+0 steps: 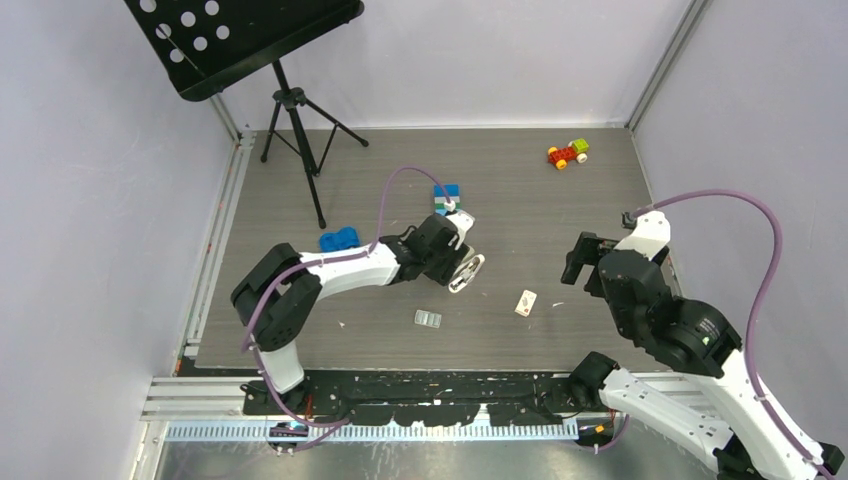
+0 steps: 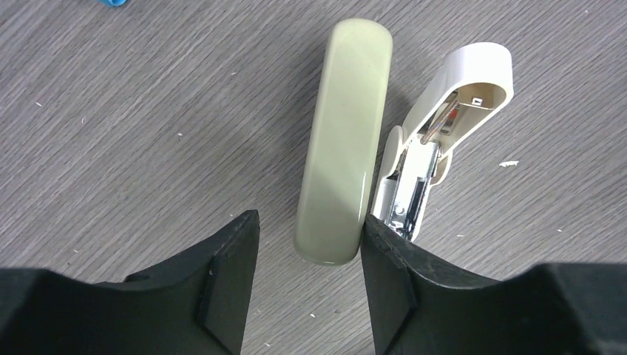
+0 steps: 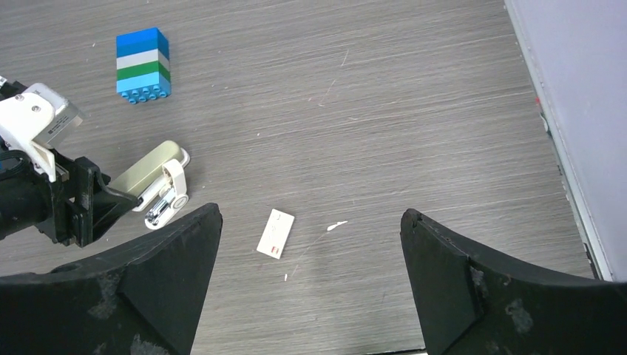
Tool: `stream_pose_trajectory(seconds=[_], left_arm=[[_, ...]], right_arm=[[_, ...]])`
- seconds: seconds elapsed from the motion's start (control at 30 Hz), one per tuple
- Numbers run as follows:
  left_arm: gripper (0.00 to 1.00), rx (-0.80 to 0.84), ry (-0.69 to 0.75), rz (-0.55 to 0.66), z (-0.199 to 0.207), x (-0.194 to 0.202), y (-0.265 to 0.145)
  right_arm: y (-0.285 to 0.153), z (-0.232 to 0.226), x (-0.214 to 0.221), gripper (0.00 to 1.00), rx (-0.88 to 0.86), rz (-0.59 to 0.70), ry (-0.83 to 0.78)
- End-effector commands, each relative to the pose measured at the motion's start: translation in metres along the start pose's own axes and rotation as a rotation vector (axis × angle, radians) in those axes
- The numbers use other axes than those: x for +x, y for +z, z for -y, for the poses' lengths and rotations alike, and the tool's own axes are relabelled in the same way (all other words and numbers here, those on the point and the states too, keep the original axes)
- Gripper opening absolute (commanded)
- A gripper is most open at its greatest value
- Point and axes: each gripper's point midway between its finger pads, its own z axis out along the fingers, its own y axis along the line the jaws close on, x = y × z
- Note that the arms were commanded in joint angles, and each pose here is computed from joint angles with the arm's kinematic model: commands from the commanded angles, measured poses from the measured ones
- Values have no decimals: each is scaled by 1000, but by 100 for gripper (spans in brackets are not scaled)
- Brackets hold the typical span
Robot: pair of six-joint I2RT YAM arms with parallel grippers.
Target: Load the staples into the stapler
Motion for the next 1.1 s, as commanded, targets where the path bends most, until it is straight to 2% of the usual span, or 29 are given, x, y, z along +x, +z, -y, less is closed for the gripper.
stream_pose_trajectory(seconds=[0.0,0.33,0.53,0.73,1.07], left_arm=[[53,13,-12,9,2,-14,-2],[49,20,5,-8,4,-21,0],[39,21,8,-26,5,-17,2],[24,25,7,-59,5,-7,6],[20,20,-6,-112,6,16,22]], right_arm=[[-4,15,-6,95,48,49,5],[-2,20,-2,98,61,66,2],[0,20,0,99,60,65,0],[1,19,1,100,59,63,-4],[3,17,3,100,56,57,-13]])
